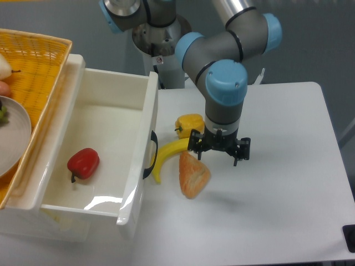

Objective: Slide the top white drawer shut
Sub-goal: 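Move the gripper down and toward the open white drawer's front panel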

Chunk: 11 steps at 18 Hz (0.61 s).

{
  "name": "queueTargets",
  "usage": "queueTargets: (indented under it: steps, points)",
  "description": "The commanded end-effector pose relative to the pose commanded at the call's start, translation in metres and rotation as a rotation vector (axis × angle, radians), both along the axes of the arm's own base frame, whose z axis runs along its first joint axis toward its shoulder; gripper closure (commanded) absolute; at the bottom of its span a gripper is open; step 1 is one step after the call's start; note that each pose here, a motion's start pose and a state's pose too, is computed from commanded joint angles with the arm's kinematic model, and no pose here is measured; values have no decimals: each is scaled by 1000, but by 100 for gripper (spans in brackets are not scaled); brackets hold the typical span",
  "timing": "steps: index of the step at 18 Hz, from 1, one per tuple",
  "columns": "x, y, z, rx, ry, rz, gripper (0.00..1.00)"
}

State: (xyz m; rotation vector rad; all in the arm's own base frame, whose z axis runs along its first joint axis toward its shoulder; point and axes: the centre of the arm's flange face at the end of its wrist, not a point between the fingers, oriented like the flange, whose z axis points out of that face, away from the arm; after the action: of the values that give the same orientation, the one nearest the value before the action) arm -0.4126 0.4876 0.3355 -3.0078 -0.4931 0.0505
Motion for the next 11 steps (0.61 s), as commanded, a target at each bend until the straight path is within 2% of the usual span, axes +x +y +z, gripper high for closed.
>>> queueTargets:
  steps: [6, 11]
  points:
    - [11, 17, -25, -17, -41, -7, 0]
    - [17, 24, -37, 31, -112, 19, 0]
